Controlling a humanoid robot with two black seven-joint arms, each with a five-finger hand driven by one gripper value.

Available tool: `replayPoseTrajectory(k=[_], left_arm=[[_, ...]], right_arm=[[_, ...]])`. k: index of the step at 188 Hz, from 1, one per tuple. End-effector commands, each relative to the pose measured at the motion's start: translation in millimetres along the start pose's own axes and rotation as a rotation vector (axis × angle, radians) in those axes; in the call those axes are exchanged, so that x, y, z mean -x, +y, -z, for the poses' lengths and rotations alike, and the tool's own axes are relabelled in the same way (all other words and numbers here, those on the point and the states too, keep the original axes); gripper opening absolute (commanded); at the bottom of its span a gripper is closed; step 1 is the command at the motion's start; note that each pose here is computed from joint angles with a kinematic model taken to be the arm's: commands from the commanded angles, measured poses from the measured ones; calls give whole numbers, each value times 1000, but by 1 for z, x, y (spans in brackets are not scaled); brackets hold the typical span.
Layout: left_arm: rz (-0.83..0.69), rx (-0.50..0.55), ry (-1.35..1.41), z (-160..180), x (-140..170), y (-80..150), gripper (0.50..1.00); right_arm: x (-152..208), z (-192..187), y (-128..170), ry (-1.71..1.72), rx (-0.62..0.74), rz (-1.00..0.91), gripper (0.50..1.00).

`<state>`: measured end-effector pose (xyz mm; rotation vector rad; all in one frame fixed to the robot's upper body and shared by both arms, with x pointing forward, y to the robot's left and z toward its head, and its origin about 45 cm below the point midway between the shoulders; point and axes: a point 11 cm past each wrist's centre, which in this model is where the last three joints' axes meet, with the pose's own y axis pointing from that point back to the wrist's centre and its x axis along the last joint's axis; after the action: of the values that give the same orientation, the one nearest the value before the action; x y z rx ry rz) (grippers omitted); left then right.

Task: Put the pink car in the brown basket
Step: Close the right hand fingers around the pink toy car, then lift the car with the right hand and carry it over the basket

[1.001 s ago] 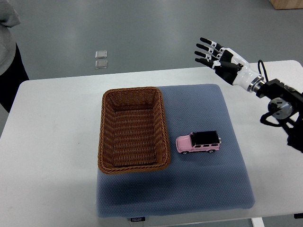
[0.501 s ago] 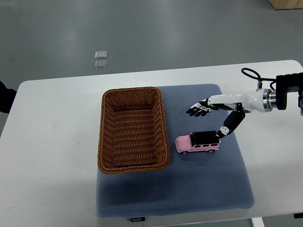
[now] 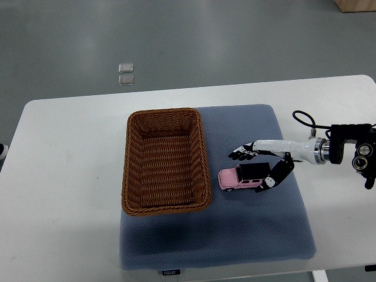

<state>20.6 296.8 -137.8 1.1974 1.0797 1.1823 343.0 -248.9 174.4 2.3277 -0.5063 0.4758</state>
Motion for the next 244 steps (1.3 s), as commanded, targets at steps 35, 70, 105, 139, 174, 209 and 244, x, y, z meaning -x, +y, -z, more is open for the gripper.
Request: replayPoseTrajectory(k=[35, 70, 105, 139, 174, 209, 244], left_arm=[[0, 0, -2, 0, 0, 0, 1000], [0, 0, 0, 0, 0, 0, 1000], [0, 0, 1, 0, 0, 0, 1000], [0, 1, 3, 0, 0, 0, 1000], [0, 1, 3, 0, 0, 0, 1000], [0, 1, 3, 0, 0, 0, 1000], [0, 1, 3, 0, 0, 0, 1000]], right_arm=[[3, -12, -3, 41, 29, -45, 842], [8, -19, -5, 86, 46, -36, 558], [-2, -19, 2, 116, 41, -57, 500], [-53, -4, 40, 167, 51, -117, 500], [-107, 47, 63, 178, -34, -180, 500], [-133, 103, 36, 216, -140, -182, 500], [-114, 126, -42, 240, -144, -81, 500]])
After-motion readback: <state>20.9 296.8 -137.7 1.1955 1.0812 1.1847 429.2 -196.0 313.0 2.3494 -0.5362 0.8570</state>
